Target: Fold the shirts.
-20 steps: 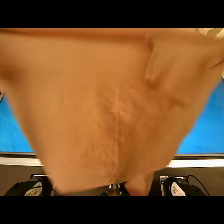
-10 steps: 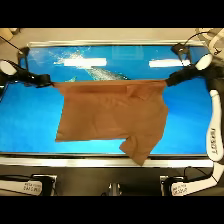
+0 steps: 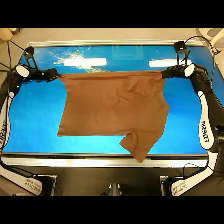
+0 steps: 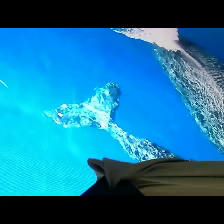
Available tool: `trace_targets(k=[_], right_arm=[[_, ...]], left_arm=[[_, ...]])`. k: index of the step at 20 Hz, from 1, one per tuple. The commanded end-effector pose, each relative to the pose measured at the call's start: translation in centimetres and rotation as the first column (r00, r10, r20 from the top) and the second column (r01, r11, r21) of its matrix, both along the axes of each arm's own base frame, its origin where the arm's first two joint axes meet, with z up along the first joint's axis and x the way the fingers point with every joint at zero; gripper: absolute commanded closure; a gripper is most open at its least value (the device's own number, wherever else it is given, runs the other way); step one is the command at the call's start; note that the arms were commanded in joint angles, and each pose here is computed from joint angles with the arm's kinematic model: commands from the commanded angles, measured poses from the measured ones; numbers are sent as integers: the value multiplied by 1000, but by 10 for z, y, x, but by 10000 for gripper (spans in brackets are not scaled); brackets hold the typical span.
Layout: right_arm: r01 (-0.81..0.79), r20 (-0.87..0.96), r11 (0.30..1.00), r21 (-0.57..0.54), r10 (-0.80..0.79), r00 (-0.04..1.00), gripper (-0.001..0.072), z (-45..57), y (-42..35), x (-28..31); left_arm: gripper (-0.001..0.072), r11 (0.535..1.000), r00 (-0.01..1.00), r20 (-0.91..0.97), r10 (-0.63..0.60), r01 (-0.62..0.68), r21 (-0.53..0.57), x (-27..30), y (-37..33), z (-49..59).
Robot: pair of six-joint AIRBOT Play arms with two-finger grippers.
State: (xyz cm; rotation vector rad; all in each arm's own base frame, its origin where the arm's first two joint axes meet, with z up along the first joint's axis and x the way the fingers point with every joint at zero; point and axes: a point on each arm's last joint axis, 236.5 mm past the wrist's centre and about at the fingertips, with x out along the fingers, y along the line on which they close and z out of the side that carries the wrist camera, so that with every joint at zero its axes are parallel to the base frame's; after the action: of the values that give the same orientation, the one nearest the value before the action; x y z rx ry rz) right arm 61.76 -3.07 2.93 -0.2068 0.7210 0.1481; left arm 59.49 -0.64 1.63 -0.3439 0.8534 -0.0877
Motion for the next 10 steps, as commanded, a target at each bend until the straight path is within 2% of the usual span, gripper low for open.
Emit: trace_targets(k=[1, 4, 7, 10], right_arm=[[-27, -215, 999, 45, 36, 976, 691, -44, 10, -35], [-107, -430, 994, 7, 99, 897, 691, -55, 6, -90], [-146, -650, 987, 61, 150, 745, 691, -68, 14, -155], [-131, -691, 988, 86, 154, 707, 691, -93, 21, -169]], left_arm=[[684, 997, 992, -114, -45, 38, -63, -13, -19, -31], [683, 987, 958, -237, -160, 153, -49, -48, -19, -44], [684, 970, 867, -434, -245, 226, -95, -100, -17, -64], [684, 962, 792, -548, -271, 238, -132, -127, -24, -83]])
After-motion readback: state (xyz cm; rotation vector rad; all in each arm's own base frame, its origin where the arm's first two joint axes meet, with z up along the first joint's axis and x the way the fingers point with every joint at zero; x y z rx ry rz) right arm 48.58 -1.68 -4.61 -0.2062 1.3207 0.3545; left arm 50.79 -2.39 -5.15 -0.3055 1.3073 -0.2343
